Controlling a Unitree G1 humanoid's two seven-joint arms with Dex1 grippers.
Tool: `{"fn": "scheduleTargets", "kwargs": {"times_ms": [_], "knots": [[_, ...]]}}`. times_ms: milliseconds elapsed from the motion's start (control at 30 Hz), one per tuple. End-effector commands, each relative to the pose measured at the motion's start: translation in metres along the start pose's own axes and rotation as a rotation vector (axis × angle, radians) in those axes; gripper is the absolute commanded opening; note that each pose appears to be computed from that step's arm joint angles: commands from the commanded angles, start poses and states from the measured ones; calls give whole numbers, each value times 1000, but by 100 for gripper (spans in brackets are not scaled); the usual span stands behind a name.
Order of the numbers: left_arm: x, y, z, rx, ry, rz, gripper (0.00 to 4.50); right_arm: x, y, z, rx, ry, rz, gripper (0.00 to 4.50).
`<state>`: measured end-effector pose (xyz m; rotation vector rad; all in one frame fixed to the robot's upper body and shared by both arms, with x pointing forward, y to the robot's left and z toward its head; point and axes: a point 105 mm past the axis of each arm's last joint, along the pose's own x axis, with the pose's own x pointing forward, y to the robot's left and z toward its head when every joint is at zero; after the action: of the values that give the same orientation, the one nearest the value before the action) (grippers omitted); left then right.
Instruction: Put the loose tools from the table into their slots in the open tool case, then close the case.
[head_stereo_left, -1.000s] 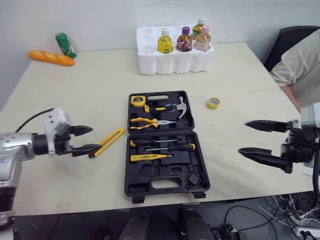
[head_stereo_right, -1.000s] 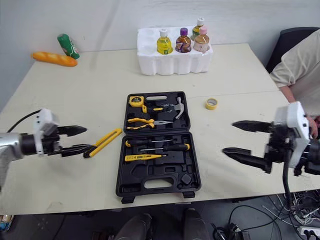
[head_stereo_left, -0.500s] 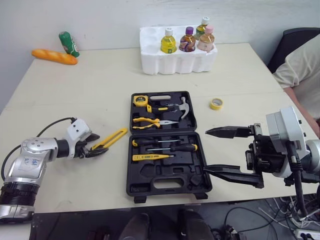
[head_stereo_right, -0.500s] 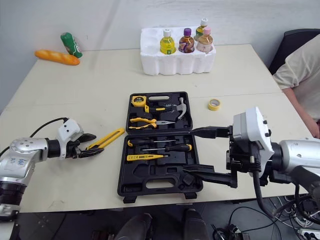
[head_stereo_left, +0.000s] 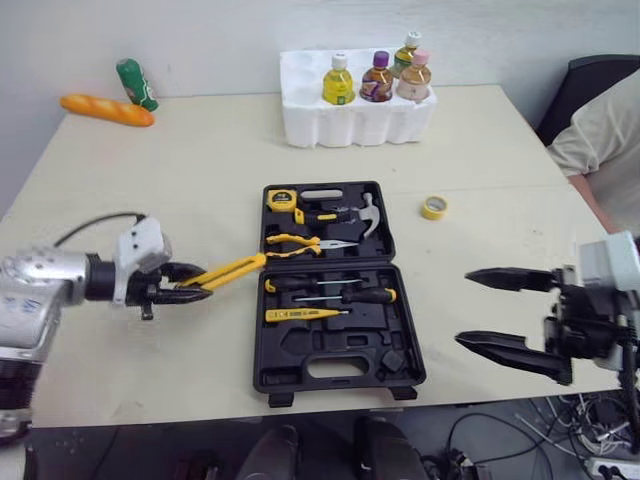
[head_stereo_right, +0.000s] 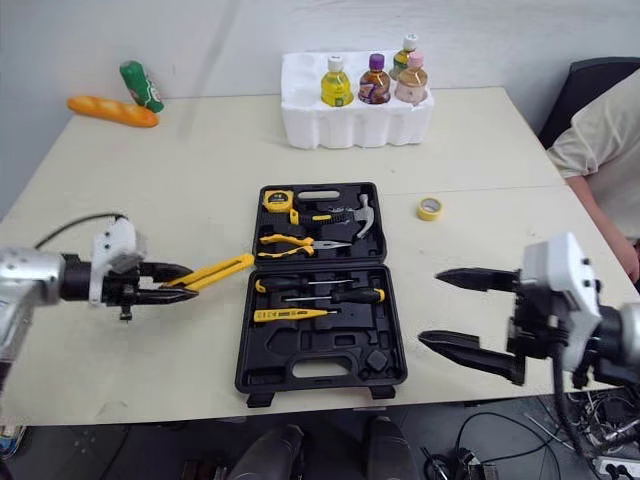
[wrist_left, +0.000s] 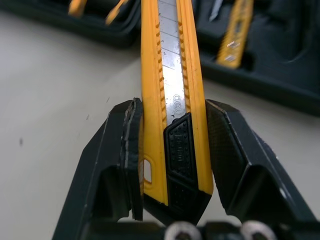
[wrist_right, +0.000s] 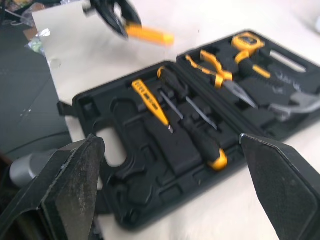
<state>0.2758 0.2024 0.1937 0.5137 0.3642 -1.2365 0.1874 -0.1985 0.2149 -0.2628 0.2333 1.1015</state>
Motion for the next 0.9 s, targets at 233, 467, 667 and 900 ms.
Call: {"fn": "scheduleTargets", "kwargs": {"times_ms": [233,467,667,900], "knots": [[84,-47,33,118,87,-300,139,-11,8,-13,13,63,5,450],[122,-53,30,144,149,-316,139,-4,11,-8,-1,53,-16,450],[129,-48,17,146,206,-289,139,-2,12,-8,4,56,-26,450],[132,-56,19,99,168,-322,189,1,12,-10,5,54,-31,450]]}}
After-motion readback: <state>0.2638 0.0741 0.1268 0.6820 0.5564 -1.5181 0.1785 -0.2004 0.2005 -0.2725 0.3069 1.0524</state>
